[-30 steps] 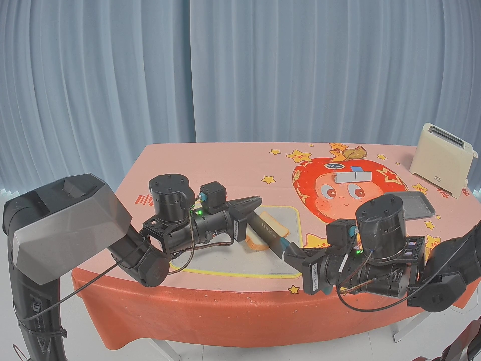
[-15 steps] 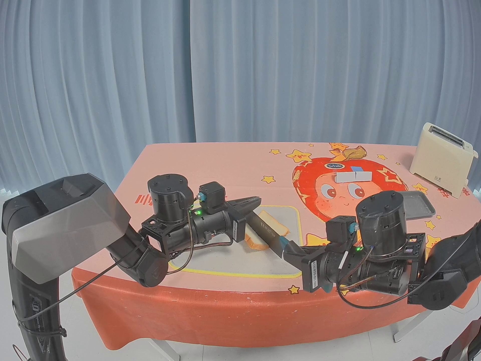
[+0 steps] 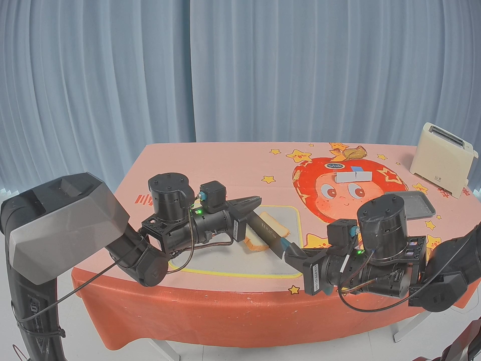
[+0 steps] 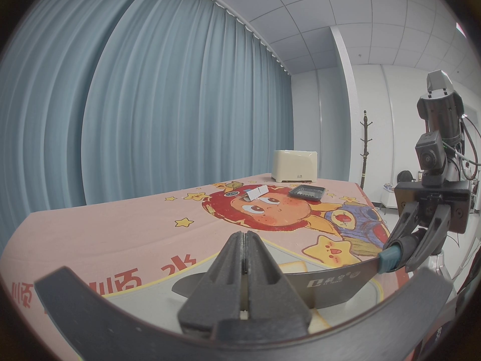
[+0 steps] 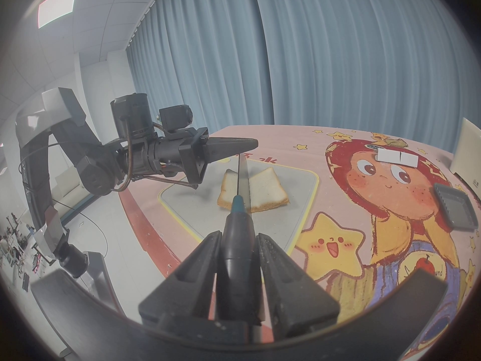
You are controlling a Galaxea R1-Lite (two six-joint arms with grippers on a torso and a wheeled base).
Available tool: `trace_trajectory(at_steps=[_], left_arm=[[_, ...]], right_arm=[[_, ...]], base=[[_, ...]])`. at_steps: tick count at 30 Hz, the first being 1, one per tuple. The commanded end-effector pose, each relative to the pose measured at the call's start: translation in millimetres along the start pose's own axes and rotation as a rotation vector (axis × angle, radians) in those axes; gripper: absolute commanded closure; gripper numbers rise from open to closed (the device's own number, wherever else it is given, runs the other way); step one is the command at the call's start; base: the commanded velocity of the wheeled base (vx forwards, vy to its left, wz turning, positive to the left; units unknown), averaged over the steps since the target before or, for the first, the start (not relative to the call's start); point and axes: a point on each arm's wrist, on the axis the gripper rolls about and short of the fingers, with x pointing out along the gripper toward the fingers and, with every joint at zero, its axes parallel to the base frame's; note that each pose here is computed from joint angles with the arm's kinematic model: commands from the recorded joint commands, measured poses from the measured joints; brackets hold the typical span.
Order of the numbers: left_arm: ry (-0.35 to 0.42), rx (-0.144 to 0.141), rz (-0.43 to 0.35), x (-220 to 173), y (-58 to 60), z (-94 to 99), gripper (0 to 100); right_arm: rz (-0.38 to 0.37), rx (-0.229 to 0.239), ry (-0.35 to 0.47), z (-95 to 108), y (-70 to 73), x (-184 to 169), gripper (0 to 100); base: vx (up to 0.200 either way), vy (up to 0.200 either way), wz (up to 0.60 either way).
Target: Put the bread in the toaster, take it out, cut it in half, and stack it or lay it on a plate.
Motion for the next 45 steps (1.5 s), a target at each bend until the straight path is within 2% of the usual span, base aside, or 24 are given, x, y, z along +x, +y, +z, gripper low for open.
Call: trace_trajectory(at_steps=[1, 3, 6, 13, 14, 25, 37, 45], left_arm=[[-0.087, 0.036, 0.0, -11, -3.6, 36.8, 100], [-0.096, 0.04, 0.001, -14, -3.4, 42.7, 100], [-0.086, 0.035, 0.007, -15, -1.1, 41.6, 100], [-0.06, 0.024, 0.011, -11, 1.4, 30.4, 100], [-0.039, 0.016, 0.009, -7, 2.3, 20.2, 100], [0.033, -0.012, 0.011, 3, 6.0, -16.1, 100], [0.037, -0.012, 0.011, 3, 5.9, -20.8, 100], [0.018, -0.005, 0.01, 3, 6.0, -13.2, 100]], right_arm=[[0.006, 0.007, -0.031, 6, 1.4, -1, 100], [0.008, 0.009, -0.039, 8, 1.8, -2, 100], [0.011, 0.008, -0.037, 8, 2.2, -2, 100], [0.009, 0.008, -0.036, 8, 2.1, -2, 100], [0.008, 0.009, -0.037, 8, 1.7, -2, 100], [0.008, 0.011, -0.039, 9, 1.9, -1, 100], [0.007, 0.01, -0.034, 8, 1.8, 0, 100], [0.0, 0.004, -0.006, 3, 0.6, 0, 100]], base=[[0.0, 0.0, 0.0], [0.0, 0.0, 0.0], [0.0, 0.0, 0.0], [0.0, 0.0, 0.0], [0.0, 0.0, 0.0], [0.0, 0.0, 0.0], [0.0, 0.0, 0.0], [0.0, 0.0, 0.0]])
